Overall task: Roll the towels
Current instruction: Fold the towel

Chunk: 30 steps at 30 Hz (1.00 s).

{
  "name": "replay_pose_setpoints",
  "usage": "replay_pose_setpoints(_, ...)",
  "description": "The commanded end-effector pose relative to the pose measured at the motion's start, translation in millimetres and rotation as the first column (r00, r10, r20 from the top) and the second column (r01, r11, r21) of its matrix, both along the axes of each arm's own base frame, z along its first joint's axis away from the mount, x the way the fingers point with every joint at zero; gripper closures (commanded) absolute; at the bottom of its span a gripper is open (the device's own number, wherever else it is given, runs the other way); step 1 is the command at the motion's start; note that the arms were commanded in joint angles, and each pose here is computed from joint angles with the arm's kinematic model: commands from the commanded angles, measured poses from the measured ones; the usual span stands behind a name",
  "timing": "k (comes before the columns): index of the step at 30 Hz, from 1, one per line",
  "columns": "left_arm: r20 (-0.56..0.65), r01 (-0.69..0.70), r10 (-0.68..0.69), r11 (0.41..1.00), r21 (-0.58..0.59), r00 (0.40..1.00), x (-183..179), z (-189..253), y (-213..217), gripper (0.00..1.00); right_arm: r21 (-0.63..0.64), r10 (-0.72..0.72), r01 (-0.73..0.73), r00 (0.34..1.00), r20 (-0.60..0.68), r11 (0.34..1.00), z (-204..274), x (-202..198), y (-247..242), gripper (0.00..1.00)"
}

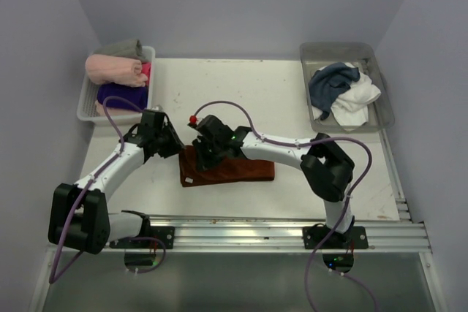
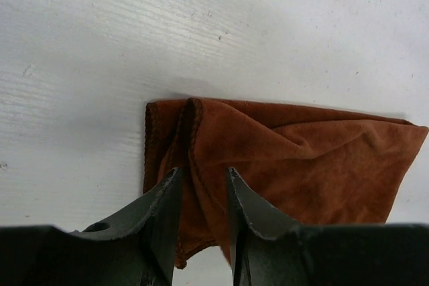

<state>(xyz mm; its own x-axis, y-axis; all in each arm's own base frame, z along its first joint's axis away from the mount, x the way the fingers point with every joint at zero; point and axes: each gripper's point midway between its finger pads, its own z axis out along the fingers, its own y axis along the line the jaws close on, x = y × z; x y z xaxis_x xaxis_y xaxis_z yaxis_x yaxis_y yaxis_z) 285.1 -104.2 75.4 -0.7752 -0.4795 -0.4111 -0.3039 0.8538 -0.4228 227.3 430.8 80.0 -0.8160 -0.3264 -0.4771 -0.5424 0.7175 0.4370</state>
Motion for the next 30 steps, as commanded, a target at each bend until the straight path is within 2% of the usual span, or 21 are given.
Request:
replay_pose_setpoints(1, 0.073, 0.016, -0.016, 1.0, -0.001, 0.997, 16, 18, -4, 0.64, 0.056, 0.066, -0.066, 0.998, 0.002, 0.996, 10, -9, 22, 0.88)
replay_pose_setpoints(3, 0.067, 0.02, -0.019, 1.0, -0.023, 0.998, 18, 19, -8, 0.64, 0.061, 0.067, -0.066, 0.998, -0.004, 0.996, 9, -8, 25, 0.85)
replay_pose_setpoints(7, 0.077, 0.031, -0.027, 0.998, -0.054, 0.997, 25, 23, -15, 0.64, 0.071, 0.081, -0.08, 0.997, -0.005, 0.994, 11, -9, 30, 0.58)
replay_pose_setpoints(11, 0.083, 0.035, -0.028, 0.996, -0.078, 0.996, 30, 27, -20, 0.65, 0.082, 0.085, -0.084, 0.996, -0.005, 0.993, 15, -8, 33, 0.46)
replay_pose_setpoints(18, 0.077, 0.063, -0.055, 0.992, -0.106, 0.995, 26, 24, -26, 0.66, 0.097, 0.091, -0.09, 0.996, -0.007, 0.991, 20, -10, 35, 0.44)
replay_pose_setpoints(23, 0.022, 0.085, -0.083, 0.988, -0.127, 0.996, 10, 2, -29, 0.67, 0.078, 0.078, -0.077, 0.997, -0.008, 0.994, 15, -10, 31, 0.44)
replay_pose_setpoints(30, -0.066, 0.041, -0.045, 0.998, -0.057, 0.997, 0, -28, -15, 0.69, 0.065, 0.057, -0.058, 0.998, 0.008, 0.996, 16, -7, 26, 0.44)
